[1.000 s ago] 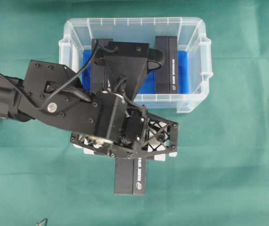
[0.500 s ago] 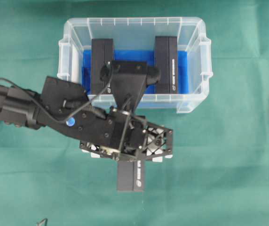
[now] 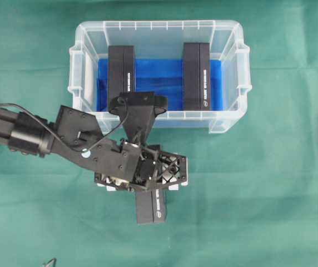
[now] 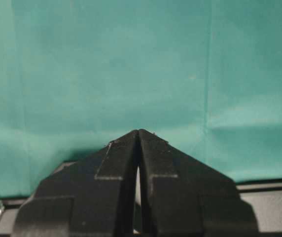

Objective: Take the box out of the case with the left arm.
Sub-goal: 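Carry the held box toward the front of the case and lower it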

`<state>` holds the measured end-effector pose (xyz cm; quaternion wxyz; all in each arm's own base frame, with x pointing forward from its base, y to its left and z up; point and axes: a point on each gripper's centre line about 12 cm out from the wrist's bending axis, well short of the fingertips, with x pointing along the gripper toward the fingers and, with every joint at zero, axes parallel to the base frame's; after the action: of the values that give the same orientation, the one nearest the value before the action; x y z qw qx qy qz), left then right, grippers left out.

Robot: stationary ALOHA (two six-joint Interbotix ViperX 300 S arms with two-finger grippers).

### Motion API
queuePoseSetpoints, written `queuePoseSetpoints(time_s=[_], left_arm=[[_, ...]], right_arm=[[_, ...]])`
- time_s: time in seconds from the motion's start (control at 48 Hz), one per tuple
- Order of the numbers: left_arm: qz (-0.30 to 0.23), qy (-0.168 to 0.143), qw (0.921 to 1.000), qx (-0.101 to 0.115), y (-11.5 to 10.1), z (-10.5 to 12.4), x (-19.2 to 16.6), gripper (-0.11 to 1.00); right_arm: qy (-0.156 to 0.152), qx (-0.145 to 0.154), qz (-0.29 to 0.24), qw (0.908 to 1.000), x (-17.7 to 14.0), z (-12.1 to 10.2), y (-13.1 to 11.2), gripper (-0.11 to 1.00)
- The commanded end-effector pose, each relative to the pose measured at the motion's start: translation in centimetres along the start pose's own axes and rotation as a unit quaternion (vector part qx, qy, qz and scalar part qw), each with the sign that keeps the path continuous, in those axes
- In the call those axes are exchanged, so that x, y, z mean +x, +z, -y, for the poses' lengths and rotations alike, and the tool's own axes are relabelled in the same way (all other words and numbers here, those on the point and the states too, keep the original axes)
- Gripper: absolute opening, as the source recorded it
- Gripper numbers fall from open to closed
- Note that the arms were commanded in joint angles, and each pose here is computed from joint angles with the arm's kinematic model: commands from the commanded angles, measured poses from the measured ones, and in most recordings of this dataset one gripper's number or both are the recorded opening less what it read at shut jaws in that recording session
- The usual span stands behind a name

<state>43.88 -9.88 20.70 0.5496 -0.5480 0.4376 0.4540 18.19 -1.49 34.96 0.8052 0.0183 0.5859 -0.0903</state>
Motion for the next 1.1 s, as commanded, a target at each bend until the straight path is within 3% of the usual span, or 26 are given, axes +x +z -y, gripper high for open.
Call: queuePoseSetpoints(time_s=[0.0, 0.229, 0.625, 0.854, 1.083], left_arm=[[-0.006, -0.023, 0.9997, 0.001, -0.2, 0.4, -0.7, 0.62], [-0.006, -0.012, 0.9999, 0.006, -0.6, 0.2, 0.7, 0.62], [-0.016, -0.027, 0.9995, 0.007, -0.8, 0.3, 0.9, 0.62], [-0.025, -0.032, 0.9979, 0.051, -1.0, 0.6, 0.8, 0.62], [-0.028, -0.031, 0.9984, 0.040, -0.8, 0.6, 0.8, 0.63]], right_arm=[[0.001, 0.003, 0.009, 1.0000, -0.5, 0.1, 0.2, 0.01], [0.000, 0.003, 0.008, 1.0000, -0.5, 0.0, 0.2, 0.01], [0.001, 0.004, 0.009, 0.9999, -0.5, 0.1, 0.2, 0.01], [0.000, 0.004, 0.008, 1.0000, -0.5, 0.0, 0.2, 0.01], [0.001, 0.005, 0.009, 0.9999, -0.5, 0.1, 0.2, 0.01]])
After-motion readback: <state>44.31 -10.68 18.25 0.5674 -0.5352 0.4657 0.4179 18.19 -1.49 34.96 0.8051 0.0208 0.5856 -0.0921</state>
